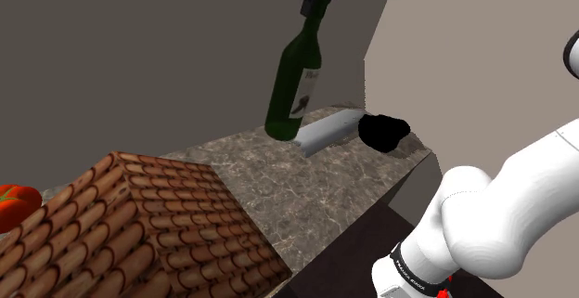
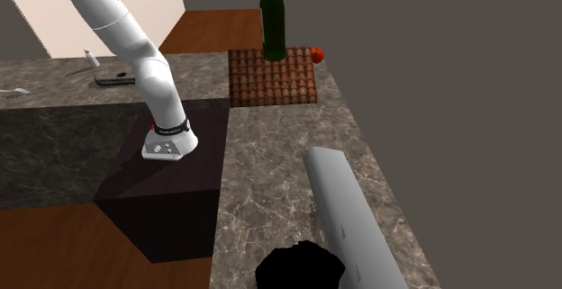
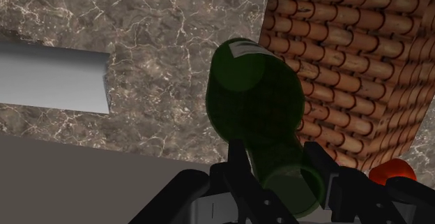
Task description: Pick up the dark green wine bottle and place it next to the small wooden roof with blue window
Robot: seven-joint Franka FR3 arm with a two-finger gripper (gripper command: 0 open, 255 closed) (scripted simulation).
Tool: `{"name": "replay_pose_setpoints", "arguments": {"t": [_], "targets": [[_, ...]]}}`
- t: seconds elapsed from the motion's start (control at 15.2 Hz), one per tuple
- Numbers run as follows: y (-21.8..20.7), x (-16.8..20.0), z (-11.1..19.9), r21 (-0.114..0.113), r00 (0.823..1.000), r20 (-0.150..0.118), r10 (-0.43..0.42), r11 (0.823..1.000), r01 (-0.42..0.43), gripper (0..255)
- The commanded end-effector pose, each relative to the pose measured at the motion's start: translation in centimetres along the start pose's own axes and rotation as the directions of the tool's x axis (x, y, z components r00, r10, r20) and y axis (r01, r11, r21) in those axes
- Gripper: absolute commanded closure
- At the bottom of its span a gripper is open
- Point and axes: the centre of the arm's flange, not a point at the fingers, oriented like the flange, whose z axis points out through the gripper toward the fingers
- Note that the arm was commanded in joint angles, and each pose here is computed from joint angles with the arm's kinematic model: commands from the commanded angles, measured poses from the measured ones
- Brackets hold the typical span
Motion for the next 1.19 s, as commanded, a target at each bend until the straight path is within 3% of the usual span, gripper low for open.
{"name": "replay_pose_setpoints", "arguments": {"t": [0.0,1.12], "targets": [[0.1,-0.1,1.0,0.0,1.0,-0.001,0.0,1.0,0.0,255],[0.1,-1.0,9.9,0.0,1.0,-0.001,0.0,1.0,0.0,255]]}}
